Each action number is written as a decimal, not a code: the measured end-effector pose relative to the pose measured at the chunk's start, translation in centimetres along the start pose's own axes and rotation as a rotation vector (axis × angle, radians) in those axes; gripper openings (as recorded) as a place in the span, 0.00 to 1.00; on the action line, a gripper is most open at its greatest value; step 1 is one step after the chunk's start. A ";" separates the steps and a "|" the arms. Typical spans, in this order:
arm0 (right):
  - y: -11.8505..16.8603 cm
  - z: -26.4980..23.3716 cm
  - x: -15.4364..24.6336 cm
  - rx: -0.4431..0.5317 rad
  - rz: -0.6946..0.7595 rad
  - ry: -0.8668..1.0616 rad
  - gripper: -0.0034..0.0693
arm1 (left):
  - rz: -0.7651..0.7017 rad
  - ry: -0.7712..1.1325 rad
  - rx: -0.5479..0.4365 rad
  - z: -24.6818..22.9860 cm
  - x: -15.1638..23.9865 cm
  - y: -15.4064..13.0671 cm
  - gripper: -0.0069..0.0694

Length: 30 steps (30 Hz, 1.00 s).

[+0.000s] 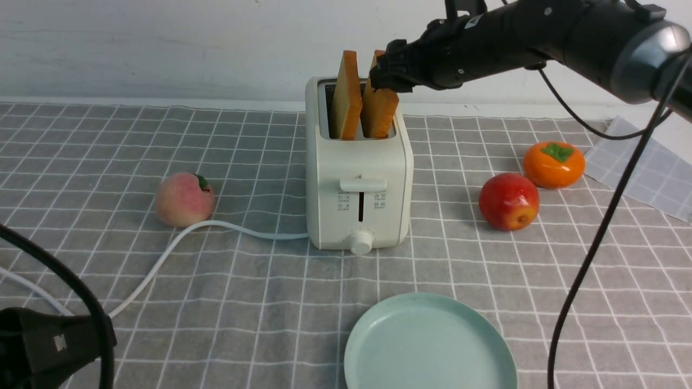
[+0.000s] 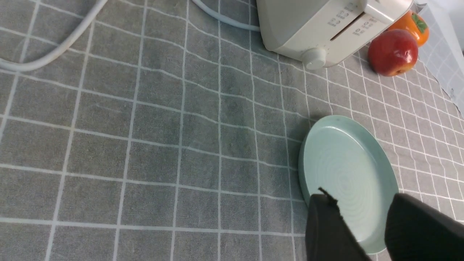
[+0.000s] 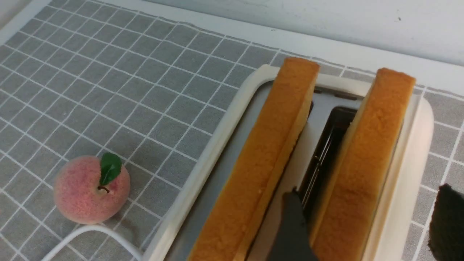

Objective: Take toasted bread from bread machine on grey coffee table place on plate.
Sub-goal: 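Grasp the toast slice in the toaster and pull it up out of the slot with the right gripper, then place the held slice of bread on top of the slice on the plate with the right gripper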

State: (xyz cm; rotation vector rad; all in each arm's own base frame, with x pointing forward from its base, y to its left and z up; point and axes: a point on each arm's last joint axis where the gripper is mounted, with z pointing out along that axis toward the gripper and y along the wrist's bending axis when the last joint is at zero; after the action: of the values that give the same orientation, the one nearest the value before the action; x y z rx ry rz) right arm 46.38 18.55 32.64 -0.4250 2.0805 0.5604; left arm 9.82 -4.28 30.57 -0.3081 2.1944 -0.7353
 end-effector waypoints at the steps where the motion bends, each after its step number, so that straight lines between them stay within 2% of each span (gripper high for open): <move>1: -0.1 0.0 0.0 0.001 0.006 0.001 0.71 | 0.000 0.000 0.000 0.0 0.0 0.0 0.40; 4: -0.1 0.2 0.2 0.000 0.039 0.005 0.69 | 0.000 0.000 0.000 0.0 0.0 0.0 0.40; 8: -0.1 0.7 0.6 -0.023 0.088 0.017 0.62 | 0.000 -0.001 0.000 0.0 0.0 0.0 0.40; 10: 0.1 0.8 0.7 -0.046 0.121 0.022 0.45 | 0.000 -0.001 0.000 0.0 0.0 0.0 0.40; 11: 0.1 0.8 0.7 -0.046 0.121 0.022 0.44 | 0.000 -0.001 0.000 0.0 0.0 0.0 0.40; 12: 0.2 0.8 0.6 -0.054 0.131 0.024 0.31 | 0.000 -0.001 0.000 0.0 0.0 0.0 0.40; 13: 0.2 0.8 0.6 -0.057 0.135 0.022 0.23 | 0.000 -0.001 0.000 0.0 0.0 0.0 0.40; 16: 0.2 0.3 0.3 -0.058 0.135 0.017 0.11 | 0.000 -0.001 0.000 0.0 0.0 0.0 0.40; 22: -0.9 -4.8 -2.7 -0.036 0.129 -0.057 0.11 | 0.000 -0.015 0.005 0.0 -0.1 0.0 0.40; 26: -3.2 -13.6 -5.6 0.020 0.120 -0.110 0.11 | 0.000 -0.030 0.009 0.0 -0.3 -0.1 0.40; 30: -4.5 -19.1 -5.3 0.040 0.123 -0.009 0.11 | -0.002 -0.037 0.013 0.0 -0.3 -0.1 0.40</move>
State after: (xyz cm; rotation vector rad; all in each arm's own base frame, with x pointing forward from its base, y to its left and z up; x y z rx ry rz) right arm 38.27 4.95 45.33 -0.2720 2.1154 0.5914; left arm 10.04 -4.22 30.84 -0.3145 2.1538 -0.7386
